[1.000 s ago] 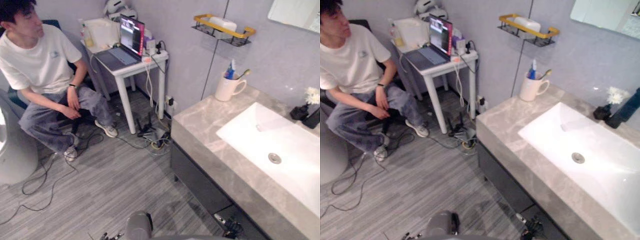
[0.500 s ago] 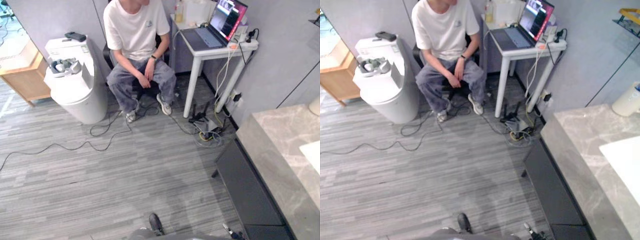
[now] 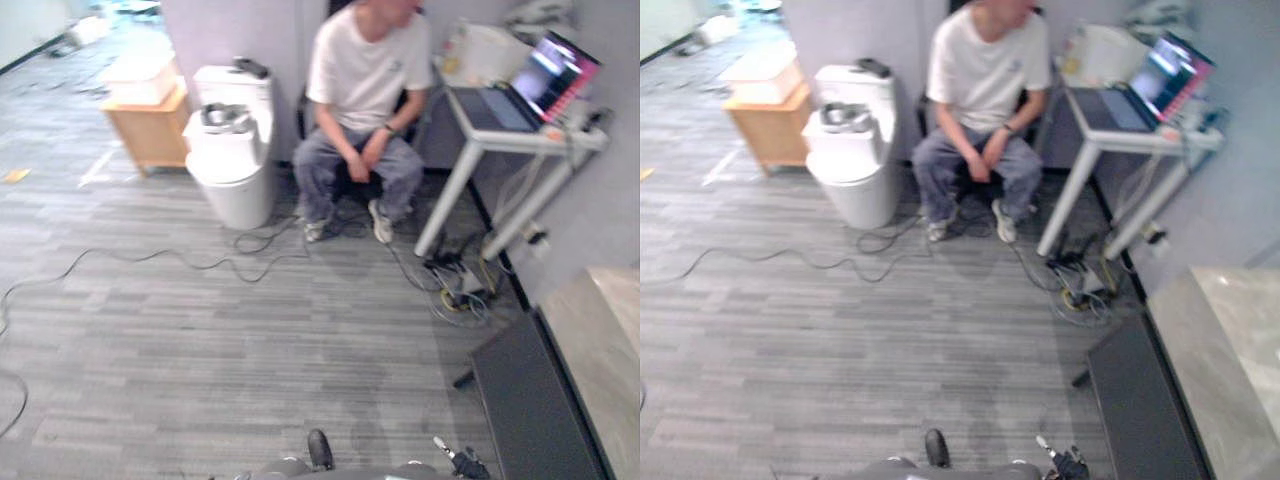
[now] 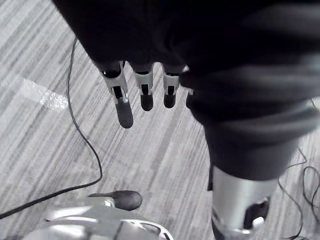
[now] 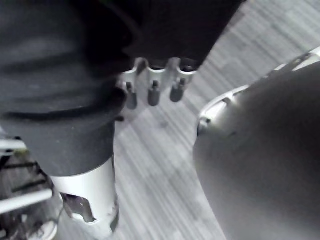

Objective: Organize washtable

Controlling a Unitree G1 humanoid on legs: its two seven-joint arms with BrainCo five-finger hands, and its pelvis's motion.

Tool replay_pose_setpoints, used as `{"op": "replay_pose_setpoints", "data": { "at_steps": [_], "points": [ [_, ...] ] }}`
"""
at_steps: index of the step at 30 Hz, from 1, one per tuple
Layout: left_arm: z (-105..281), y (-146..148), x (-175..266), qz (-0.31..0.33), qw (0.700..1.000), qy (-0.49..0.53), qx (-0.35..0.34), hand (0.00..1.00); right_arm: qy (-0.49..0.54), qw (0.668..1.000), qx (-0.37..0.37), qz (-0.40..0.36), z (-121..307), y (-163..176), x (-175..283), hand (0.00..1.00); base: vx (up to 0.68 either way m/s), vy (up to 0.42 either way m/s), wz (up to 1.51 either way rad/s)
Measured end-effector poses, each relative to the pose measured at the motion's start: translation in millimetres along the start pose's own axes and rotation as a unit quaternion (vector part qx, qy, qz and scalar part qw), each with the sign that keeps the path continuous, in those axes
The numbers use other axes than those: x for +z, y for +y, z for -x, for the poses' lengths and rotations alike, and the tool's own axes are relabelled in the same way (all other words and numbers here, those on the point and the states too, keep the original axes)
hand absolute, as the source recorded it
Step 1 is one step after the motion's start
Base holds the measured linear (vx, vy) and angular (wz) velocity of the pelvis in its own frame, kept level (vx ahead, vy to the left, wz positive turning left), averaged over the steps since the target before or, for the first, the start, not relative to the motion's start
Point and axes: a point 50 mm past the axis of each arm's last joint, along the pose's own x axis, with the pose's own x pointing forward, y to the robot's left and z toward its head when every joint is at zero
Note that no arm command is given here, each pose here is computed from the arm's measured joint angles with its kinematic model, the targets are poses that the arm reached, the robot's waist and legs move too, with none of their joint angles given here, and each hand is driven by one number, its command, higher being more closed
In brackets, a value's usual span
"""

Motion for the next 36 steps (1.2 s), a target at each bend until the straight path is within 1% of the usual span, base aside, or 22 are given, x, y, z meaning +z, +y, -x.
{"op": "replay_pose_setpoints", "data": {
  "at_steps": [2,3,4,5,6,8,10,12,14,18,23,28,29,30,32,33,34,36],
  "points": [
    [-3.3,-1.8,11.6,0.002,1.0,-0.011,-0.01,0.0,-0.007,1.0,0.003,0.0,0.2,0.9,2.4,0.0,0.14,0.036,1.74],
    [-4.6,34.8,25.8,-0.009,0.999,-0.028,0.022,0.0,0.011,0.999,0.029,-0.017,2.6,27.3,-9.6,0.0,0.13,0.035,1.27],
    [-4.2,40.4,26.7,-0.006,0.999,-0.029,0.03,0.0,0.017,0.999,0.023,-0.015,1.8,22.1,-10.6,0.0,0.1,0.159,0.44],
    [-3.0,49.4,21.8,0.008,0.999,-0.013,0.051,0.0,0.03,0.999,0.027,-0.014,0.5,24.3,-12.6,0.0,0.02,0.155,0.01],
    [-0.9,53.1,14.3,0.017,0.998,-0.005,0.057,0.0,0.039,0.999,0.031,-0.01,1.4,25.4,-16.4,0.0,0.04,0.094,0.34],
    [-0.2,41.7,5.3,0.046,0.998,0.004,0.048,0.0,0.036,0.999,0.028,0.002,0.7,18.1,-14.7,0.0,0.06,-0.09,0.48],
    [0.8,16.5,-9.7,0.083,0.996,0.027,0.026,0.0,0.027,0.999,0.023,0.026,-2.5,10.0,-5.6,0.0,0.08,-0.147,0.38],
    [2.7,10.5,-19.1,0.094,0.994,0.044,0.022,0.0,0.026,0.999,0.023,0.039,-3.4,8.7,-3.4,0.0,0.09,-0.156,0.25],
    [3.2,11.3,-21.8,0.111,0.992,0.05,0.027,0.0,0.025,0.998,0.023,0.047,-3.6,7.7,-2.3,0.0,0.1,-0.189,0.58],
    [-1.5,14.6,-5.8,0.145,0.988,0.03,0.034,0.0,0.028,0.997,0.027,0.063,-2.9,9.0,-4.9,0.0,-0.01,-0.088,0.89],
    [-6.4,15.4,11.4,0.2,0.979,0.015,0.042,0.0,0.013,0.996,0.03,0.081,-4.5,6.6,4.7,0.0,-0.04,0.076,0.62],
    [-12.8,5.8,40.9,0.207,0.978,-0.014,0.024,0.0,0.042,0.995,0.022,0.089,2.2,-4.1,-15.8,0.0,0.06,0.205,1.13],
    [-14.0,3.2,50.5,0.201,0.979,-0.026,0.023,0.0,0.055,0.994,0.021,0.09,3.5,-6.6,-20.7,0.0,0.05,0.143,2.3],
    [-16.0,-5.5,65.5,0.188,0.981,-0.04,0.01,0.0,0.049,0.994,0.024,0.09,2.1,-6.3,-16.0,0.0,0.04,0.151,2.92],
    [-16.3,-13.8,64.5,0.19,0.981,-0.033,0.002,0.0,0.033,0.995,0.026,0.095,-0.4,-6.1,-6.8,0.0,0.02,0.123,1.55],
    [-14.7,-17.1,49.9,0.189,0.982,-0.012,0.002,0.0,0.026,0.994,0.029,0.1,-2.2,-3.1,-1.1,0.0,0.06,0.131,0.35],
    [-13.6,-21.3,40.3,0.167,0.986,0.006,0.0,0.0,0.025,0.994,0.03,0.105,-1.6,-2.4,-2.1,0.0,0.07,0.126,0.55],
    [-12.7,-32.8,37.4,0.13,0.991,0.013,-0.02,0.0,0.035,0.994,0.03,0.104,-0.7,-1.9,-6.8,0.0,0.09,0.05,1.13]
  ]
}}
